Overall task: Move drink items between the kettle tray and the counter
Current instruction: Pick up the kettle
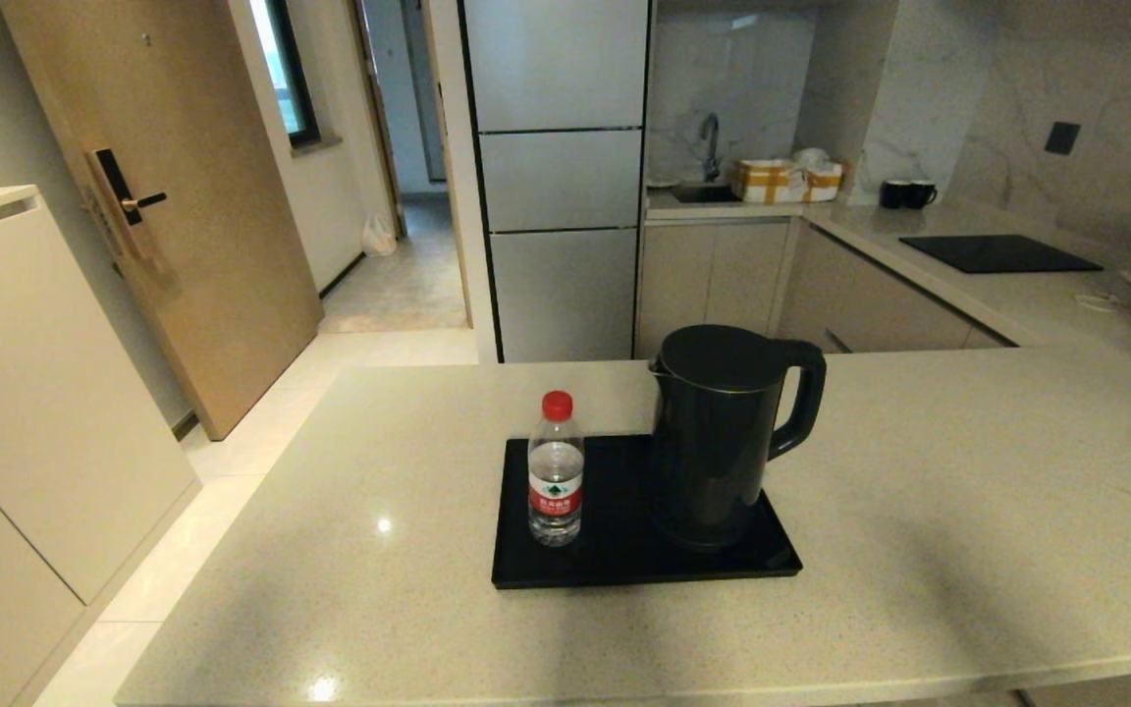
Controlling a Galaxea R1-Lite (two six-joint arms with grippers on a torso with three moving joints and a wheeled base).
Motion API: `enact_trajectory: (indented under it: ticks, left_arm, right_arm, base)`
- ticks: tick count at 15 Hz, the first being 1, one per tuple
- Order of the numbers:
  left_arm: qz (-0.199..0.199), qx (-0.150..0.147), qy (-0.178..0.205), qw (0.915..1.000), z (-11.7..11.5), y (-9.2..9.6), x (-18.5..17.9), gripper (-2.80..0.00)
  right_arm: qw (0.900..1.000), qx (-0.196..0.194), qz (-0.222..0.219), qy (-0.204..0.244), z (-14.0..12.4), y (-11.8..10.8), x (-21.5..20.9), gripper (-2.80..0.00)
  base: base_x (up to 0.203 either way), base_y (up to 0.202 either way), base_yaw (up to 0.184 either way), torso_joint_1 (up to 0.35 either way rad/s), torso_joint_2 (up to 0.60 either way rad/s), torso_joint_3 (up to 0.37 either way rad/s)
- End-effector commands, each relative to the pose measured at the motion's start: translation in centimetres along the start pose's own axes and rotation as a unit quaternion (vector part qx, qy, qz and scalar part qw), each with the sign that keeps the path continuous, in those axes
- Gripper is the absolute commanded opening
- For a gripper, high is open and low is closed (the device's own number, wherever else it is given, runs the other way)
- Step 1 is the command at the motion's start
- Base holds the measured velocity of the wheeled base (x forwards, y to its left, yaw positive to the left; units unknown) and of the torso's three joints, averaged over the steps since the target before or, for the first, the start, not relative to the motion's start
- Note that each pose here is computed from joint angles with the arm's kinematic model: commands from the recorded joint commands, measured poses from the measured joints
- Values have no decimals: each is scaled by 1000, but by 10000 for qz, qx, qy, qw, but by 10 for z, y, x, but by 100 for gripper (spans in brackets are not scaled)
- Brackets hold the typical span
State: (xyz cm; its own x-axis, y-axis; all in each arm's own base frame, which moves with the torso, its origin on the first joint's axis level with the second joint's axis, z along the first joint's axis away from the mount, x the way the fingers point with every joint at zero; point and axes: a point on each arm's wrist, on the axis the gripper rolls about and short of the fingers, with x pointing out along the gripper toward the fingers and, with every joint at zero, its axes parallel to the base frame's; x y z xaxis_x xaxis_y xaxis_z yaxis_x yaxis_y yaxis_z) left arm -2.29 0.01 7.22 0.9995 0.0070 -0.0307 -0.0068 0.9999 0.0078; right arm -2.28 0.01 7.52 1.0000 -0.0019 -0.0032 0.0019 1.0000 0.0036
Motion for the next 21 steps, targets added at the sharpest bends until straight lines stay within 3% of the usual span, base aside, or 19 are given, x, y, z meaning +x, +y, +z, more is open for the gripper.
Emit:
enact_trajectory:
  ticks: [1, 14, 16, 18, 19, 21]
  left_arm:
    - [3, 0, 8, 10000, 0, 0, 0, -280]
    - [3, 0, 8, 10000, 0, 0, 0, -280]
    - [3, 0, 8, 10000, 0, 0, 0, -280]
    - [3, 0, 8, 10000, 0, 0, 0, -280]
    - [3, 0, 8, 10000, 0, 0, 0, -280]
    - [11, 0, 8, 10000, 0, 0, 0, -280]
  right_arm:
    - [10000, 2, 2, 10, 0, 0, 0, -280]
    - [10000, 43, -12, -31, 5, 0, 0, -280]
    - [9989, 404, 6, -227, 48, 0, -3, -280]
    - [9948, 775, 75, -662, 122, 0, -7, -280]
    - [9939, 944, 138, -545, 155, 1, 2, -280]
    - [9907, 1211, 482, 403, 180, 3, 34, -280]
  base:
    - [0, 0, 0, 0, 0, 0]
    - [0, 0, 0, 0, 0, 0]
    - [0, 0, 0, 0, 0, 0]
    - [0, 0, 0, 0, 0, 0]
    - [0, 0, 0, 0, 0, 0]
    - [0, 0, 0, 0, 0, 0]
